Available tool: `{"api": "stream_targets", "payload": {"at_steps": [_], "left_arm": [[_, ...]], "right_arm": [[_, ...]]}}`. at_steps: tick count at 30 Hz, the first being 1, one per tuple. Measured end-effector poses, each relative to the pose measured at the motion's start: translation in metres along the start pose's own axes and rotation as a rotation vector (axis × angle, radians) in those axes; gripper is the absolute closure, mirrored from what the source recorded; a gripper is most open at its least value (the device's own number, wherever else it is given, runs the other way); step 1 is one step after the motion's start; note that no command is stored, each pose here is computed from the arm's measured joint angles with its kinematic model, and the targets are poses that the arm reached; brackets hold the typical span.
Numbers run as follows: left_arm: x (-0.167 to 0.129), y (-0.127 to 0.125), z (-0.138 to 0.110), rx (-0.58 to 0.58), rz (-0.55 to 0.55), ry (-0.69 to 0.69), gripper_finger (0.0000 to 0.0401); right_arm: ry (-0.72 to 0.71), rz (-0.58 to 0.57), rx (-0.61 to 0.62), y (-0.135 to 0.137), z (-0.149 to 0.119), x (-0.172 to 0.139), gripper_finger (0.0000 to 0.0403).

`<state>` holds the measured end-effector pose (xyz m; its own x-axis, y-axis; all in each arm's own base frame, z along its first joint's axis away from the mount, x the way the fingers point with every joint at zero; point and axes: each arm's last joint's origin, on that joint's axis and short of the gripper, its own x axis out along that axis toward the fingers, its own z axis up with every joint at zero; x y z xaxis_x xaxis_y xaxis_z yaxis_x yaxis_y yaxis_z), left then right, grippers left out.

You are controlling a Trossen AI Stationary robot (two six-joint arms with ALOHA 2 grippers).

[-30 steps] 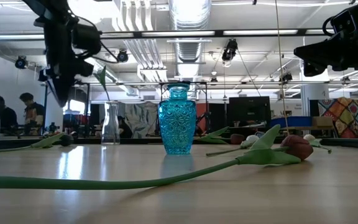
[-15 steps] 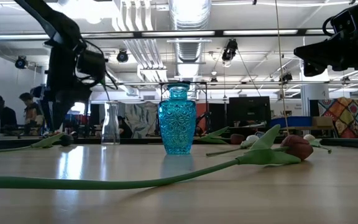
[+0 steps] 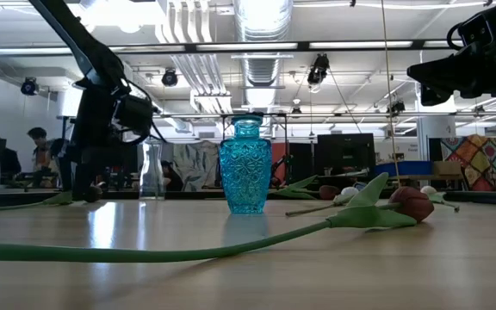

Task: Sort flowers into vase by color
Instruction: Put the left black flower into the blue vase

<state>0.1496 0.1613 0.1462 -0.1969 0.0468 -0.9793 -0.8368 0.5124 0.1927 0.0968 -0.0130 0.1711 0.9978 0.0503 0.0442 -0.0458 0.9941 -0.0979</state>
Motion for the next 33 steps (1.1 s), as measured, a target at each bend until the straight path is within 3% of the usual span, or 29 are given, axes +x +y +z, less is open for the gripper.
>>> {"api": "stream_targets", "payload": {"at_steps": [8,19,33], "left_arm": [[0.009,0.003,0.004,0.001,-0.026,0.048,0.0261],[-0.006,0.006,-0.001,-0.003,-0.073,-0.024,0.0394],[-0.048,0.013,-0.028,-0.052,-0.194,-0.168,0.0399]], "right_arm": [[0.000,0.000,0.000,0.000,0.000,0.000,0.0394],[0.000,0.000,0.000,0.000,0.000,0.000,0.0394],[0.000,0.001,0.000,0.000,0.000,0.000,0.0394]]}}
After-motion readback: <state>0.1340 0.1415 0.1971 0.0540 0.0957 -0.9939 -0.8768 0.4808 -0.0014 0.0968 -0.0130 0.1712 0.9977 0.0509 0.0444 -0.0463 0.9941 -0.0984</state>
